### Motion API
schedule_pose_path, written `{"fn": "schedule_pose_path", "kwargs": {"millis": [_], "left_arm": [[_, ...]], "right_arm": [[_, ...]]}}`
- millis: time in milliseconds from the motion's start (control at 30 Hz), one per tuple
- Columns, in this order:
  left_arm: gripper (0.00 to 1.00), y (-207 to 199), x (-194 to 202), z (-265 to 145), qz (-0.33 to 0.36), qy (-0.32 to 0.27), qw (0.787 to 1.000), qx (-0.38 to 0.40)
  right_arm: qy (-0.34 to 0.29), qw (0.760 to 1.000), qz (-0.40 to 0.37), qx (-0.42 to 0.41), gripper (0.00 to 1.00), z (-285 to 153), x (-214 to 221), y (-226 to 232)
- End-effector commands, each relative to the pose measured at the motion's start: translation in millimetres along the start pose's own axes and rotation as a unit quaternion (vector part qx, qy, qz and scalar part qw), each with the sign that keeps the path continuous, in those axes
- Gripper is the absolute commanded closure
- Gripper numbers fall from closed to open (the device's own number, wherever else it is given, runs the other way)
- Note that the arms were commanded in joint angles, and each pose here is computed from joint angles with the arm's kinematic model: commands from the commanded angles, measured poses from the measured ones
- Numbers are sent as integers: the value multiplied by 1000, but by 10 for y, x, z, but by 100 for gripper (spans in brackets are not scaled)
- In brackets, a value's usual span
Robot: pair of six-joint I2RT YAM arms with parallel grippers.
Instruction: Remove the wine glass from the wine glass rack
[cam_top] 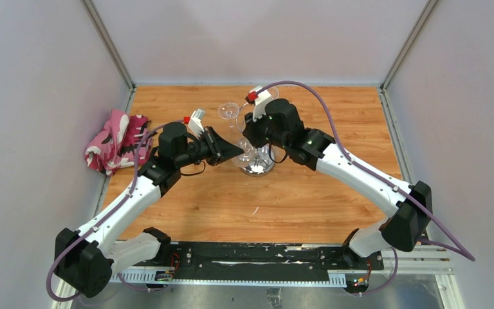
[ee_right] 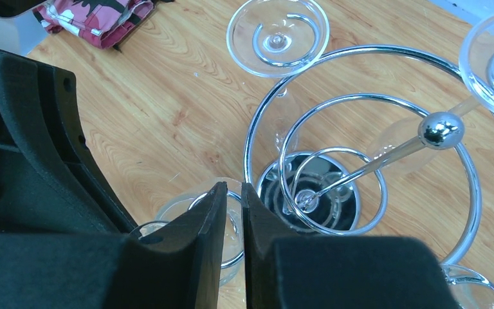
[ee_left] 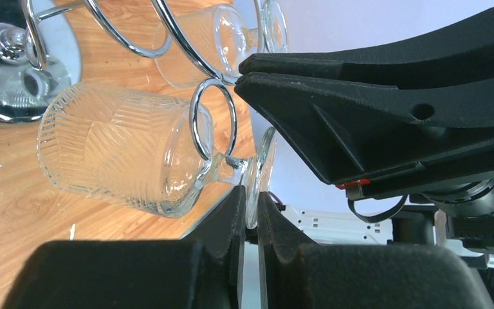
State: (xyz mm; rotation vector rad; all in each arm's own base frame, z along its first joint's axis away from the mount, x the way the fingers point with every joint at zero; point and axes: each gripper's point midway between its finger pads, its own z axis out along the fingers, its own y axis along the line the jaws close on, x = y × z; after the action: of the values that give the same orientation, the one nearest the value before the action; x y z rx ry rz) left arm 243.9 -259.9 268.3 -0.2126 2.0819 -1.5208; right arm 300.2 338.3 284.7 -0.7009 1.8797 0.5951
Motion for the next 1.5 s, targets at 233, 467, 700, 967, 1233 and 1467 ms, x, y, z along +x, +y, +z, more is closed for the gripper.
{"fn": "schedule_pose_path", "kwargs": {"millis": [233, 467, 700, 967, 1233, 1467], "left_arm": [[100, -322, -6, -188, 1, -8, 998, 57], [100, -496, 16, -314, -2, -9, 997, 77], [100, -502, 140, -525, -10, -11, 998, 68], [100, -560, 204, -788, -4, -42, 996, 73], [100, -1238, 6, -988, 62, -87, 976, 189], [100, -1887, -42, -1099, 102, -62, 937, 329]], "right_arm": [[6, 1000, -3, -11, 81, -43, 73, 50], [-2, 1000, -3, -4, 81, -75, 27, 24], [-8, 1000, 1, -8, 81, -63, 0, 44], [-18, 1000, 9, -9, 81, -116, -36, 51], [-83, 994, 32, 56, 62, -707, -188, -232], [-181, 980, 74, 40, 38, -1554, -368, -415]]}}
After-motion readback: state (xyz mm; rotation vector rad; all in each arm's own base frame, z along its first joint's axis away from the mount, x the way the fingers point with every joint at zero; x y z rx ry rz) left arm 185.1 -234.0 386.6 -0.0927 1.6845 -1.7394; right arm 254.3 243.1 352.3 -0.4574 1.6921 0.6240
